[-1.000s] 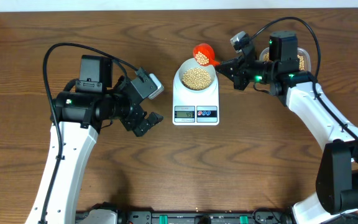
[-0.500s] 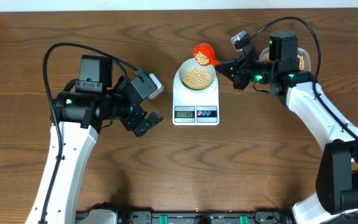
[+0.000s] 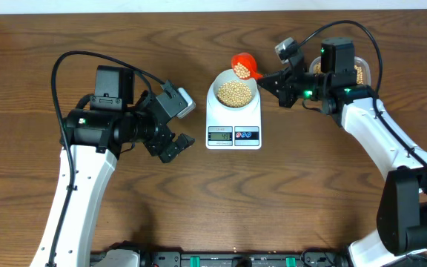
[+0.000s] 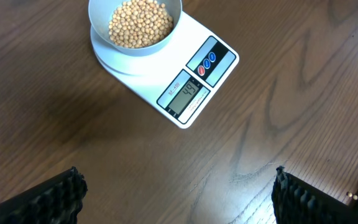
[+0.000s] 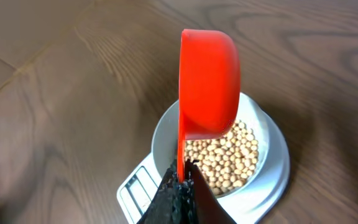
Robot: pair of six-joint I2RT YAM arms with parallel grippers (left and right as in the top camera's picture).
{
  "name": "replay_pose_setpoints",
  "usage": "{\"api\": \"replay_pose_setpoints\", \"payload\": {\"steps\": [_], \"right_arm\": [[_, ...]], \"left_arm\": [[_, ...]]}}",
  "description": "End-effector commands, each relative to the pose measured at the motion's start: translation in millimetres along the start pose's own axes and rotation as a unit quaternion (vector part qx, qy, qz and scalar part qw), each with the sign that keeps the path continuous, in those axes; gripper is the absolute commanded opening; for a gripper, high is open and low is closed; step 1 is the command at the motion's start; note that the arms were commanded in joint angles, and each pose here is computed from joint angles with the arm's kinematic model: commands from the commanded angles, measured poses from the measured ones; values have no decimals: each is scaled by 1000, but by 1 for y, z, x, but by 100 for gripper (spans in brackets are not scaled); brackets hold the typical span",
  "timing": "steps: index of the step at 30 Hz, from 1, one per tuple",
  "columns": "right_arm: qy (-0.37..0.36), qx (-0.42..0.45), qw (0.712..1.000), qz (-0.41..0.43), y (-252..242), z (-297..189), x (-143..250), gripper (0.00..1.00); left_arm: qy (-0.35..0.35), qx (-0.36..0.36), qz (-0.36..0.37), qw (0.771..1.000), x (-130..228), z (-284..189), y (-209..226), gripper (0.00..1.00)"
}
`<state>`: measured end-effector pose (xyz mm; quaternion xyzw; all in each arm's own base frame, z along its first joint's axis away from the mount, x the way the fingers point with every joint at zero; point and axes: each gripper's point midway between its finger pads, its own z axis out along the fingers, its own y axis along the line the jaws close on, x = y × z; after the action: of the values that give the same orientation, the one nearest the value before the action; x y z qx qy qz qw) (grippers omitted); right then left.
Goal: Scoop item into bowl and weigh 50g on scale
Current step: 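Hold the scoop tilted over the bowl to empty it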
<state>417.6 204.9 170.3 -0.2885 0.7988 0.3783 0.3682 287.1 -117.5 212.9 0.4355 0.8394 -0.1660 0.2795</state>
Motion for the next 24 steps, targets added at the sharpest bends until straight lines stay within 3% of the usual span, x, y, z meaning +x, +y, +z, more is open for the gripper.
{"api": "replay_pose_setpoints", "payload": {"steps": [1,11,14,24], "right_arm": [[-4,-9,999,-32,5,1,-2,1],[-6,-27,1000,-8,9,-2,-2,1],[3,6,1000,-6,-3,0,3,1],[-13,-32,999,-16,8,-1,-4,1]], "left_arm": [[-10,-4,10,1000,-5,-6,-1,98],[-10,-4,10,1000,-5,-6,-1,98],[-10,-4,10,1000,-5,-6,-1,98],[-10,-4,10,1000,-5,-6,-1,98]]}}
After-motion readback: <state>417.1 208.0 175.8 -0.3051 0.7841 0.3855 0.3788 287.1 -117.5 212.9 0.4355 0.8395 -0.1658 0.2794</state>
